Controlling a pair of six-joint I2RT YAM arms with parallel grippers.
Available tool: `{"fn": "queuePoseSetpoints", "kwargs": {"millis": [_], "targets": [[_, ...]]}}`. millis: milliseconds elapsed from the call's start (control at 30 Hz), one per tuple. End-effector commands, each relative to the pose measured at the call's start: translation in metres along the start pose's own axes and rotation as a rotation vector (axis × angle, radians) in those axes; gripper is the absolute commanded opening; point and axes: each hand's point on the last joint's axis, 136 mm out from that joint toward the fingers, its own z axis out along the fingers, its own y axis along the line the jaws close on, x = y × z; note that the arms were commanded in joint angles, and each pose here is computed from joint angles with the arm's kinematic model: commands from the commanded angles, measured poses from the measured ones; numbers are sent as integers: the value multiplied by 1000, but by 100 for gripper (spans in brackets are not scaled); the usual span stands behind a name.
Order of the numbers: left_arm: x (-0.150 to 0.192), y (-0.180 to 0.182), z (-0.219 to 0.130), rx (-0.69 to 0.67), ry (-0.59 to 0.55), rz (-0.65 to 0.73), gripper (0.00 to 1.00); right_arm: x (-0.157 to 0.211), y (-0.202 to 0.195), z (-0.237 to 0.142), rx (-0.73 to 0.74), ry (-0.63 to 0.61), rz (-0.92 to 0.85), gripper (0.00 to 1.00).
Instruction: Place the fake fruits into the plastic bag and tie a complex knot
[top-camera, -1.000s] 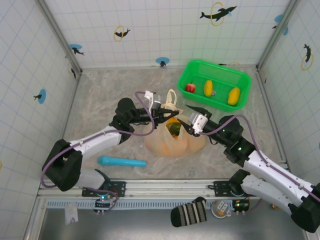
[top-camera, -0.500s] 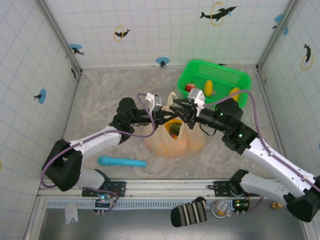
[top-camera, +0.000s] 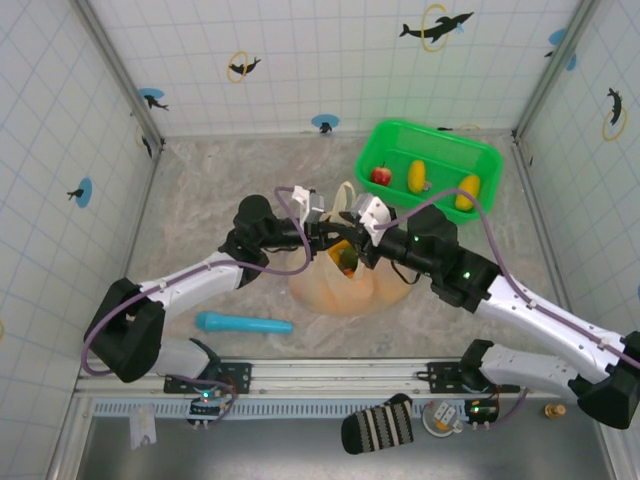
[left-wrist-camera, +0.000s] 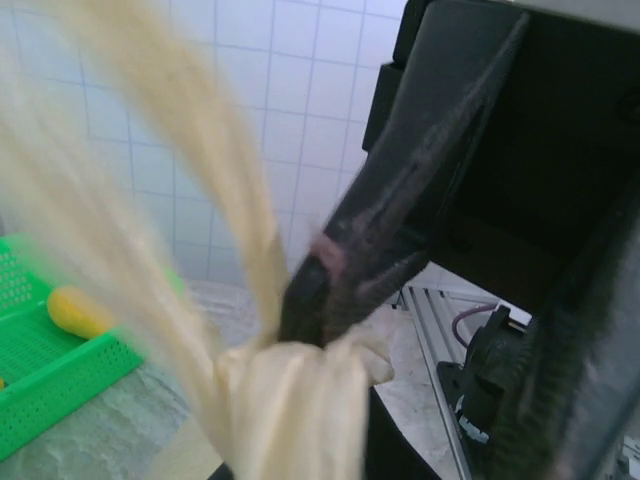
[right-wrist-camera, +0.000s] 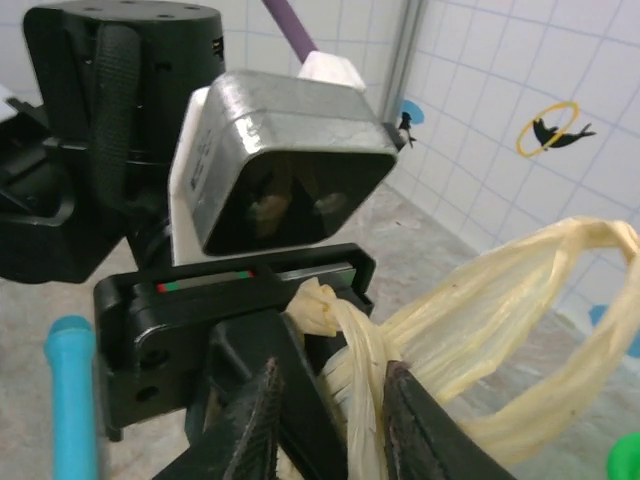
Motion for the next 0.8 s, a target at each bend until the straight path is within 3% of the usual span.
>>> {"fn": "queuePoseSetpoints", "kwargs": {"millis": [0, 100, 367, 467, 633, 767], "targets": [[-6, -9, 0, 24, -6, 27, 17, -36, -6, -6, 26, -80, -29, 9], [-4, -7, 1, 15, -3, 20, 24, -40, 0, -8, 7, -94, -26, 0], [-9, -7, 1, 14, -18, 14, 46, -40, 9, -2, -34, -99, 23, 0], [-10, -9, 1, 23, -23, 11, 48, -39, 13, 5, -49, -101, 47, 0], [-13, -12, 0, 33, -35, 15, 45, -37, 11, 12, -37, -113, 60, 0], [-13, -13, -1, 39, -38, 21, 19, -40, 9, 12, -26, -121, 67, 0]]}}
